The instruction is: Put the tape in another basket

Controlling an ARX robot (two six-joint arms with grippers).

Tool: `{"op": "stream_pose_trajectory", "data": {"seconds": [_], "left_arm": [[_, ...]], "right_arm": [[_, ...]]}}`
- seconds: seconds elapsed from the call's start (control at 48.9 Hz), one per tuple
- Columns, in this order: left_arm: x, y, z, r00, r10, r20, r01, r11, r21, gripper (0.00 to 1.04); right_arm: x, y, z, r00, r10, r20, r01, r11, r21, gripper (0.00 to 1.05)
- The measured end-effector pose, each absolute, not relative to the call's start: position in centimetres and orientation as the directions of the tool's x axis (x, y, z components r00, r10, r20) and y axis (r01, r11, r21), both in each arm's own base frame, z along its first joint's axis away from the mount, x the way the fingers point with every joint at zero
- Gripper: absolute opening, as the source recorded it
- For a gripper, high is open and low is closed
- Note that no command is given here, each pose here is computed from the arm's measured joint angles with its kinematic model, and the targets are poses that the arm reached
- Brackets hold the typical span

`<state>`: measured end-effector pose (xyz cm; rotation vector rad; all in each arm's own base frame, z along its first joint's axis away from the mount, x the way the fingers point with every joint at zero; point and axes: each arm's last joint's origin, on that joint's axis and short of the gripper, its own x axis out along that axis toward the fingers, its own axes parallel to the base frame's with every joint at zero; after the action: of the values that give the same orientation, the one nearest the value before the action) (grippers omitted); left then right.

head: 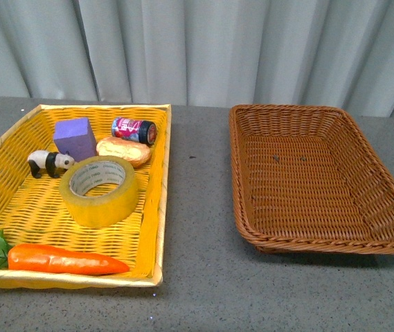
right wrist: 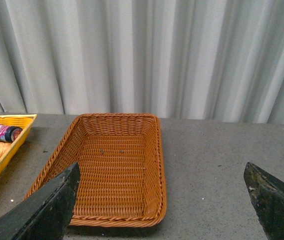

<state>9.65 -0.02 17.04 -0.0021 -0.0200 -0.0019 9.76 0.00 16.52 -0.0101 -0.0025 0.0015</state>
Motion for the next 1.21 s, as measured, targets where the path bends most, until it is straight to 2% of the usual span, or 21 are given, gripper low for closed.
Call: {"op": "stream_pose_trajectory", "data": {"seconds": [1.206], "left_arm": [[9.65,-0.02,17.04,1.0,-0.002,0.02,0.002,1.0,-0.002,0.98]], "right_arm": [[9.76,0.0,16.52,1.0,0.002,0.002,-0.002,1.0,-0.01,0.96]]}}
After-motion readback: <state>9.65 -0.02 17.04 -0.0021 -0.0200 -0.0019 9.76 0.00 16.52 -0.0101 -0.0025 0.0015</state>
